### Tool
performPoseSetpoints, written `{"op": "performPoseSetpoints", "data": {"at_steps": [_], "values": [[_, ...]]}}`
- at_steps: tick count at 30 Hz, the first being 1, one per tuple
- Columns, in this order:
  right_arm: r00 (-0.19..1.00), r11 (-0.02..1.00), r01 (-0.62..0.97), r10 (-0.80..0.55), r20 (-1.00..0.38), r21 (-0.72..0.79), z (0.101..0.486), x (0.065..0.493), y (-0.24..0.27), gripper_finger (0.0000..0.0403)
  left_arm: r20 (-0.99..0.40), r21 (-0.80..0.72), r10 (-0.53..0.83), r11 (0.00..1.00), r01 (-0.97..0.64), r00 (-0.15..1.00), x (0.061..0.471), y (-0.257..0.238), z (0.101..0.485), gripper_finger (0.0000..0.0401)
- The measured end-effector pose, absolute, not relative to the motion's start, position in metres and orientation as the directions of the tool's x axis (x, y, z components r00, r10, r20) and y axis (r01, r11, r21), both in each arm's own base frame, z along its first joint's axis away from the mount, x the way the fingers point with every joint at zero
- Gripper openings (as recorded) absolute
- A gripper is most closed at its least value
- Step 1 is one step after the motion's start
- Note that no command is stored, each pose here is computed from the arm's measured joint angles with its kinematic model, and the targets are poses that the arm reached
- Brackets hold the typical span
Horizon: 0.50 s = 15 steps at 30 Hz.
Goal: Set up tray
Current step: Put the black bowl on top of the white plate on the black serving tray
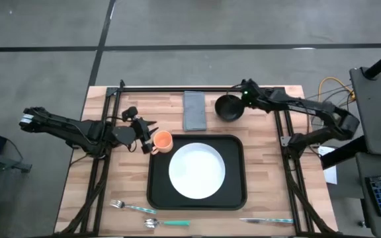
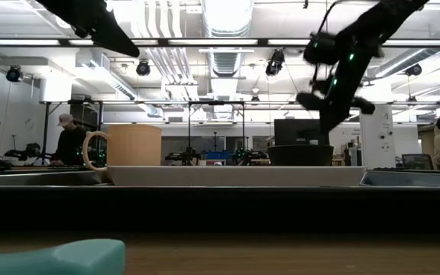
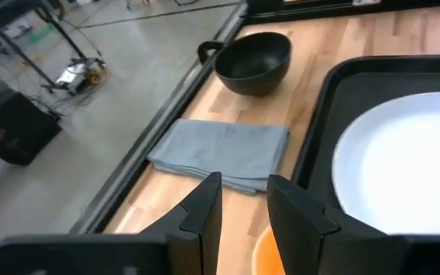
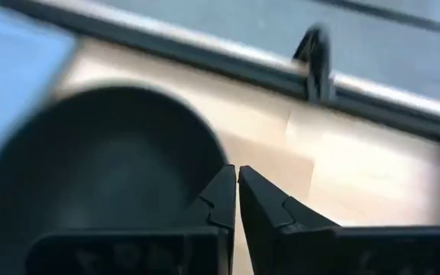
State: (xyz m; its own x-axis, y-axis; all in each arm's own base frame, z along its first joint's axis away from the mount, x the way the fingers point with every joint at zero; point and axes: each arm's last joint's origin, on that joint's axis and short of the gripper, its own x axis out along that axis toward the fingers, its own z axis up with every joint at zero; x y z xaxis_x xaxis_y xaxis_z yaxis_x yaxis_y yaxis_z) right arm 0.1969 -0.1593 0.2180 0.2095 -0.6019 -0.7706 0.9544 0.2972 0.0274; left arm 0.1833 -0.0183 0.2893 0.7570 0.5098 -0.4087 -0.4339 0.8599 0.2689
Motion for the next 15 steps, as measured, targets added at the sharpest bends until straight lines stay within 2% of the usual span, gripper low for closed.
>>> {"op": "performPoseSetpoints", "data": {"at_steps": [4, 8, 12, 15], "values": [[0.255, 0.302, 0.951, -0.640, -0.725, 0.068, 0.240, 0.186, -0.151, 0.0008, -0.413, 0.234, 0.500, 0.866, -0.442, 0.761, 0.183, -0.019, 0.289, 0.0087], [0.287, 0.361, 0.931, -0.631, -0.720, 0.054, 0.243, 0.183, -0.148, 0.0015, -0.419, 0.223, 0.493, 0.870, -0.440, 0.763, 0.184, -0.019, 0.289, 0.0087], [0.304, 0.378, 0.923, -0.615, -0.728, 0.067, 0.239, 0.186, -0.150, 0.0060, -0.424, 0.226, 0.491, 0.871, -0.436, 0.761, 0.185, -0.019, 0.288, 0.0087], [0.253, 0.366, 0.930, -0.581, -0.773, 0.029, 0.223, 0.189, -0.155, 0.0111, -0.423, 0.225, 0.491, 0.871, -0.437, 0.762, 0.185, -0.019, 0.288, 0.0087]]}}
